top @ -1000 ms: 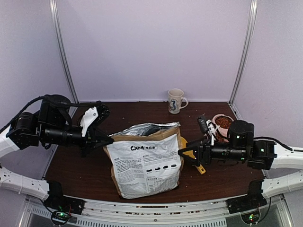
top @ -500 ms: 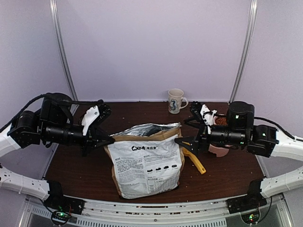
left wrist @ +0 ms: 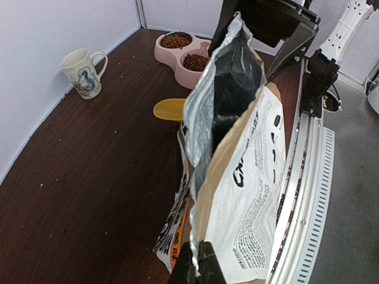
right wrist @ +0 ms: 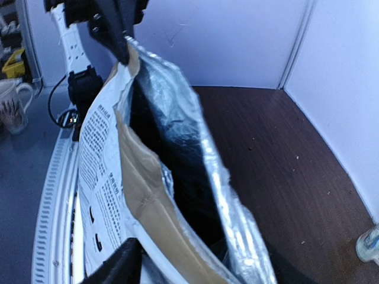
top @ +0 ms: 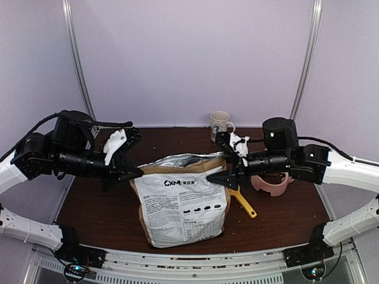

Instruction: Serve the pet food

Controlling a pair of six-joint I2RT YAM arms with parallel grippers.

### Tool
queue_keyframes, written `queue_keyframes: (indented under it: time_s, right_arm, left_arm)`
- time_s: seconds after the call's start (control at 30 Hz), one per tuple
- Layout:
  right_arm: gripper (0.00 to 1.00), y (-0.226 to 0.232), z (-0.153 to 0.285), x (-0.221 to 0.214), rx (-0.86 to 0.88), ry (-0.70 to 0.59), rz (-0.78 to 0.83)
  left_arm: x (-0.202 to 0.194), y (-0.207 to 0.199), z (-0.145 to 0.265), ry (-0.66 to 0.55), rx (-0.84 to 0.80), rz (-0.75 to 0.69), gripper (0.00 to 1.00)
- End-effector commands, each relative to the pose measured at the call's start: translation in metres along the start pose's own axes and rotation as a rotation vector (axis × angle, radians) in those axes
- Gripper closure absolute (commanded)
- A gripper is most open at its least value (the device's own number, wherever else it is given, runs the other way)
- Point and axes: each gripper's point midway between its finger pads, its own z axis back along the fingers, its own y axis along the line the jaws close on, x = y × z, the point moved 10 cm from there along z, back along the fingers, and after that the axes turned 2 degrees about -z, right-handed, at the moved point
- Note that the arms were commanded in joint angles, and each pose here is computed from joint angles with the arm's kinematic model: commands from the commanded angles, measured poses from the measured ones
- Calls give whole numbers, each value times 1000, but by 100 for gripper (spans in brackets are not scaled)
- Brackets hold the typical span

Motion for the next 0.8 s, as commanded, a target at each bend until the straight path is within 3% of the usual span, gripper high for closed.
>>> queue_keyframes:
  time_s: [0.0,0.07,0.1,0.13,0.27,0.4,0.47,0.57,0.67,0.77]
  right_arm:
    - [55,3,11,11,37,-16,-19]
    - [75,5,19,11,13,-28,-49]
    - [93,5,24,10,-2,-31,-69]
    - [100,5,28,10,-31,-35,-94]
    - [100,11,44,9,-43,-81,-182]
    - [100,16,49,10,7,-128,-238]
    - [100,16,46,10,15,-134,-256]
    - [84,14,41,9,16,-124,-277]
    - [57,15,41,7,13,-121,-281]
    - [45,15,44,1,-13,-137,-260]
  left_arm:
    - [30,13,33,-170,115,-44,100]
    - [28,16,40,-147,166,-55,100]
    - [26,18,43,-131,198,-61,100]
    - [24,21,48,-113,247,-66,100]
    - [18,25,57,-62,324,-93,100]
    - [22,21,53,-52,247,-118,100]
    - [29,17,45,-37,174,-121,92]
    - [44,13,31,-30,77,-124,64]
    - [64,6,29,-65,26,-149,40]
    - [83,-1,27,-105,-19,-169,31]
